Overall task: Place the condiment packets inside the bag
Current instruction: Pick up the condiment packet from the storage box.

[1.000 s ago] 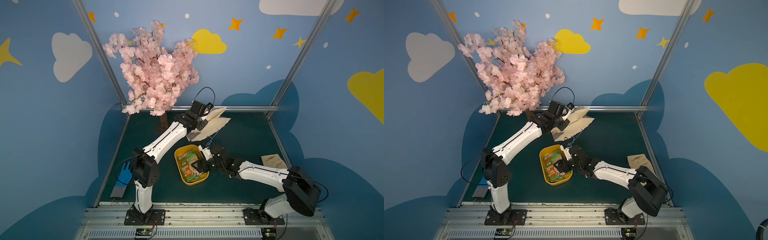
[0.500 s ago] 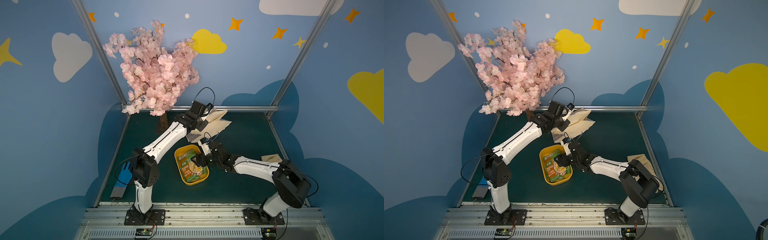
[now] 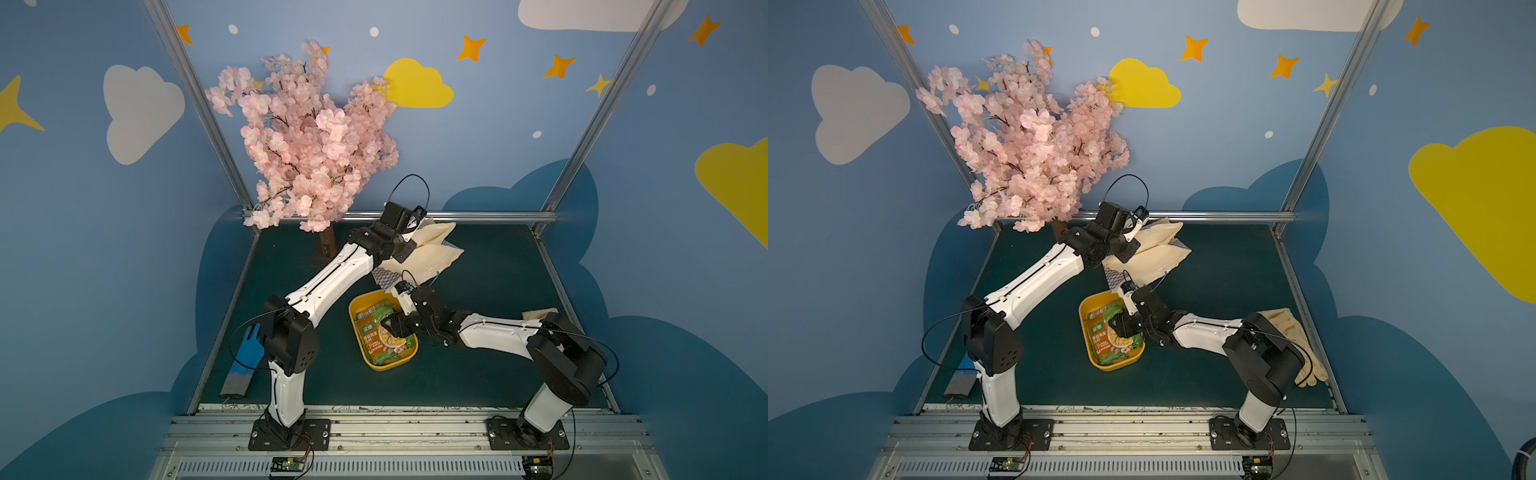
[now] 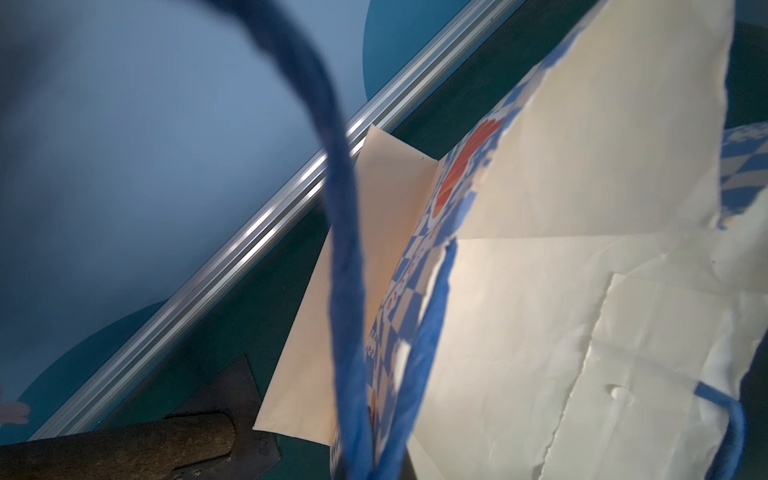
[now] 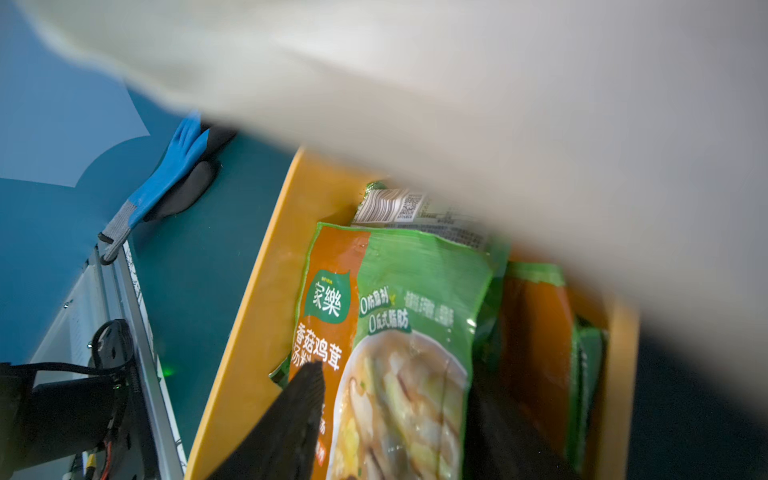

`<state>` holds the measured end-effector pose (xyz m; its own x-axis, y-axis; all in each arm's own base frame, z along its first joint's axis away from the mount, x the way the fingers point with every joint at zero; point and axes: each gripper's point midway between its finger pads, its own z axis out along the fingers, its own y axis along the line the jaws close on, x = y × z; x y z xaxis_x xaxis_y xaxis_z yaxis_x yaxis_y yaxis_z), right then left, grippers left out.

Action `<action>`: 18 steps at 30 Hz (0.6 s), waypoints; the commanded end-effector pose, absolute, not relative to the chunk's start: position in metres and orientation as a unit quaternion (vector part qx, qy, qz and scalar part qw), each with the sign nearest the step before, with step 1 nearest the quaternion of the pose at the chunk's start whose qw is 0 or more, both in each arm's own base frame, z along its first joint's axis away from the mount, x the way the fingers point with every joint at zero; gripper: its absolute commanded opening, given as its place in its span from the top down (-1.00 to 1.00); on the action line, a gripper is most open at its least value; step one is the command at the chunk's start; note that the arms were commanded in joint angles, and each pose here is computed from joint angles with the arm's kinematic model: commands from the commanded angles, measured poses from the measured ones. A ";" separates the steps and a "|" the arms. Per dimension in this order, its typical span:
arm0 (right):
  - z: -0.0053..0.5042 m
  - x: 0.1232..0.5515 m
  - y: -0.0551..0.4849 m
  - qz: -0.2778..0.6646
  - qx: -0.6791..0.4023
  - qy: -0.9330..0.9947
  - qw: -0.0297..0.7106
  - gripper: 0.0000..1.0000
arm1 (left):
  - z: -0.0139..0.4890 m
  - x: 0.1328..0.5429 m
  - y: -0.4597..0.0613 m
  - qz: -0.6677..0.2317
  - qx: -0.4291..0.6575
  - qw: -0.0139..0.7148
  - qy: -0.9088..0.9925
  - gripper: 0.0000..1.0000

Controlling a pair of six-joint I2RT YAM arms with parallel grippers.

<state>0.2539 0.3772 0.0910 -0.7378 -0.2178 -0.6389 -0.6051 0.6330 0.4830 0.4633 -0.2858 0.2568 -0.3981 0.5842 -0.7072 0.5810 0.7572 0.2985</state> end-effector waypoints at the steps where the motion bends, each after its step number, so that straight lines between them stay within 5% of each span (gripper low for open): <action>1: 0.107 0.244 0.380 0.387 -0.236 0.849 0.273 0.13 | 0.270 0.458 -0.282 -0.007 0.341 0.433 0.835 0.94; 7: 0.127 0.241 0.378 0.402 -0.228 0.841 0.283 0.96 | 0.273 0.455 -0.281 -0.011 0.337 0.434 0.836 0.94; 18: 0.237 0.205 0.309 0.424 -0.214 0.788 0.391 1.00 | 0.281 0.450 -0.285 -0.038 0.324 0.431 0.841 0.94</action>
<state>0.2138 0.3272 0.2134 -0.6415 -0.0345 -0.7663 -0.6551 0.5444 0.5239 0.4589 -0.2858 0.2599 -0.4139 0.5590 -0.7185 0.5783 0.7710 0.2666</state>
